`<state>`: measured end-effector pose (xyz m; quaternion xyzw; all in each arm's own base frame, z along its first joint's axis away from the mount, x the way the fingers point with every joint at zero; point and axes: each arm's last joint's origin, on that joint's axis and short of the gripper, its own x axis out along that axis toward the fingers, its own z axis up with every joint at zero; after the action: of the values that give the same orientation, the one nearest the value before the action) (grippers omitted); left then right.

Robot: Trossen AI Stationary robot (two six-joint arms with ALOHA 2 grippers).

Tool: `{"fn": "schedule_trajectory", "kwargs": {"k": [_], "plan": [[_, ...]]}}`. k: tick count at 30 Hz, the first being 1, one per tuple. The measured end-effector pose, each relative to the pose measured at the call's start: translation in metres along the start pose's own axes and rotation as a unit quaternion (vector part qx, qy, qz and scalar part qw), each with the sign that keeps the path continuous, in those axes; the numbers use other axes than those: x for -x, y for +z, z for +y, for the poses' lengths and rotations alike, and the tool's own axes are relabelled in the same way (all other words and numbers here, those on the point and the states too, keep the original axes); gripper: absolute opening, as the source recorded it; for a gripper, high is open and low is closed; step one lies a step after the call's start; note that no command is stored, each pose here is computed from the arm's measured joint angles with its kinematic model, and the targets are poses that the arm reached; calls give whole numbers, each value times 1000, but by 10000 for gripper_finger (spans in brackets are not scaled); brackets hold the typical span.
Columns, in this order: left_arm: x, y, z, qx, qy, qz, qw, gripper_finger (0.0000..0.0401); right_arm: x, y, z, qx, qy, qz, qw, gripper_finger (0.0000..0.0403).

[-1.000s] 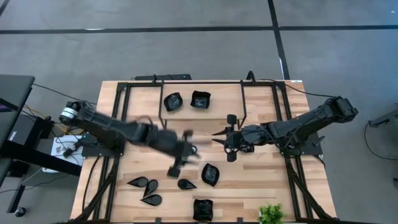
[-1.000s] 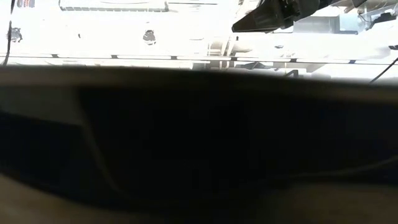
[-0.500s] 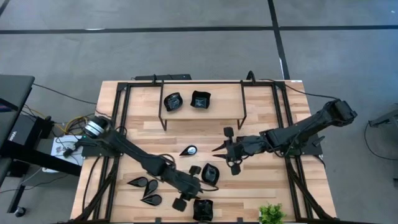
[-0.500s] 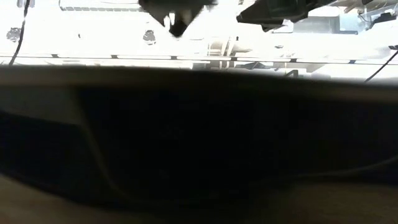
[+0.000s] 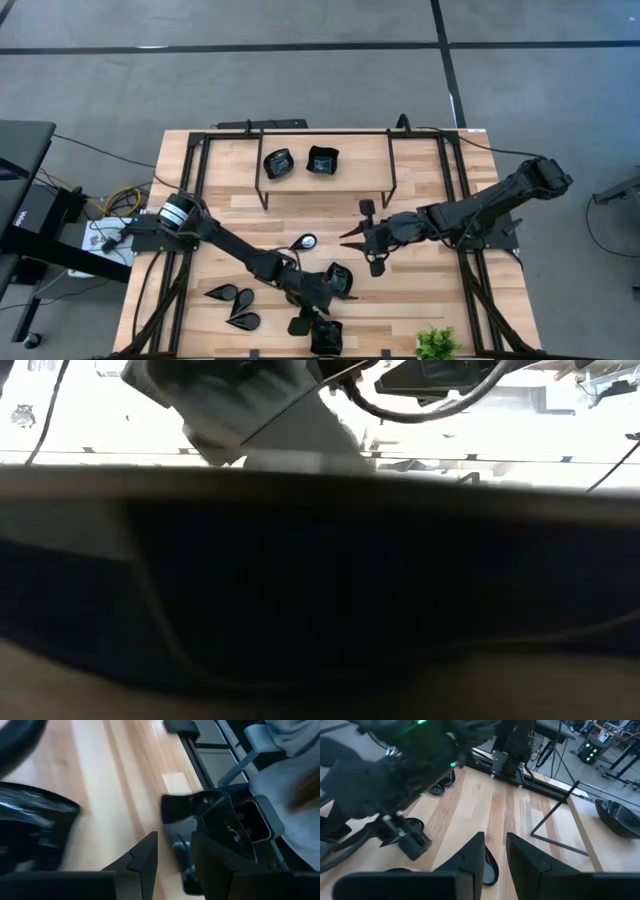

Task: Pick & Place Mini shaped plates
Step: Stack the black distorted square plate on top of the black distorted square plate on the shelf

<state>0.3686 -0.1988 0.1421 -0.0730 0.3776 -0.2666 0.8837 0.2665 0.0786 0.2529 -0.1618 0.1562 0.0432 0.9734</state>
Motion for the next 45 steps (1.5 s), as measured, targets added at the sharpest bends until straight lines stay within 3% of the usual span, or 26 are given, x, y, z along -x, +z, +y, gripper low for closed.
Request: {"fn": "schedule_trajectory", "kwargs": {"k": [5,10,14,20,25,30,35,41,45], "plan": [[-23,-24,-5,-5,18,36,999,120,-1,-1,0,-15,-1,3,1000,74],[-28,-29,-12,-17,61,23,998,119,-2,-2,4,-35,5,5,999,74],[-23,-26,-18,-25,87,10,996,92,0,-1,10,-65,17,5,998,74],[-17,-18,-21,-29,94,-9,995,10,5,3,26,-60,43,-2,997,74],[4,-2,-24,-66,125,-29,990,10,9,6,37,-53,48,-8,997,74],[62,23,-26,-92,198,-24,976,7,11,7,42,-51,39,-8,998,74],[142,45,-18,-107,274,-24,955,6,13,7,46,-84,43,-7,996,74],[258,64,11,-98,389,-101,911,7,16,8,51,-99,51,-8,994,74],[326,56,43,-59,466,-115,875,6,15,8,50,-100,29,-8,995,74]]}}
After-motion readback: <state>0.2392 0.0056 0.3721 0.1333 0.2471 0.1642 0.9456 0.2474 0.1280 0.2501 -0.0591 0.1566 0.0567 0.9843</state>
